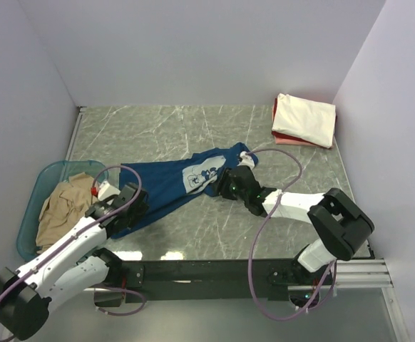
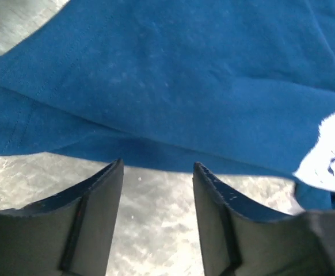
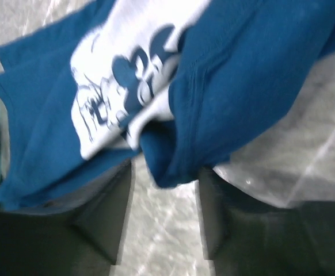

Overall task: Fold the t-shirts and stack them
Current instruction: Flatten out the tshirt

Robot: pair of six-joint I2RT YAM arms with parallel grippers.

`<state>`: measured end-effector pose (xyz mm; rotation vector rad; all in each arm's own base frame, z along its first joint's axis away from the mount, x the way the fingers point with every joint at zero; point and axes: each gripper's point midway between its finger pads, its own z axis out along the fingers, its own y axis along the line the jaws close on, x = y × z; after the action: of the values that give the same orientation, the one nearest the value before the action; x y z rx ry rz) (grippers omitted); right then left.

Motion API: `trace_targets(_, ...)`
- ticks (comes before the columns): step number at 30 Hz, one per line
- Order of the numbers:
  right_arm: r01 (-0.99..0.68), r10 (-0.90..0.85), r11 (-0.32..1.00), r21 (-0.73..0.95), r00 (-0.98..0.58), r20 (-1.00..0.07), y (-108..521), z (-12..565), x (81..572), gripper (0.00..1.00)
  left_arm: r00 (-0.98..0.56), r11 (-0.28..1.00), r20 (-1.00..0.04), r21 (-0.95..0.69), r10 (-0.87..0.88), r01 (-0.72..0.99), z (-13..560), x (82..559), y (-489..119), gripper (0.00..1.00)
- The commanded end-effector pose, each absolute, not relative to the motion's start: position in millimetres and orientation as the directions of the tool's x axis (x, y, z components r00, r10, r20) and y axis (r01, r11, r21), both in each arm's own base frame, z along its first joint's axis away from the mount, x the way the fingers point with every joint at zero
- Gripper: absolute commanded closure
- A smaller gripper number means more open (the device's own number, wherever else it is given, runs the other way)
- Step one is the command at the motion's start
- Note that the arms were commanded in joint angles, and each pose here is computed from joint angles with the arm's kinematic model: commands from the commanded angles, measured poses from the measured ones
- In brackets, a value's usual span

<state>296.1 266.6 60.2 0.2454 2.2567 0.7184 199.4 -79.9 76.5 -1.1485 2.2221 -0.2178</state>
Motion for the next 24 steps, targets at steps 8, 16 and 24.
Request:
trace_targets(8,0.017,0.399,0.862,0.506,-0.639,-0.658,251.4,89.0,317.7,0.99,-0.364,0.584,-0.532,-0.332,-0.764,-0.741,66.0,246.7,-59.1,0.38)
trace_targets(16,0.035,0.427,0.874,0.484,-0.530,-0.732,183.1,164.0,308.3,1.00,-0.338,0.566,-0.547,-0.322,-0.766,-0.759,75.6,295.0,-49.8,0.40)
trace_targets(24,0.040,0.435,0.876,0.481,-0.497,-0.751,139.5,203.8,297.7,1.00,-0.373,0.569,-0.540,-0.254,-0.754,-0.782,67.6,355.4,-55.1,0.43)
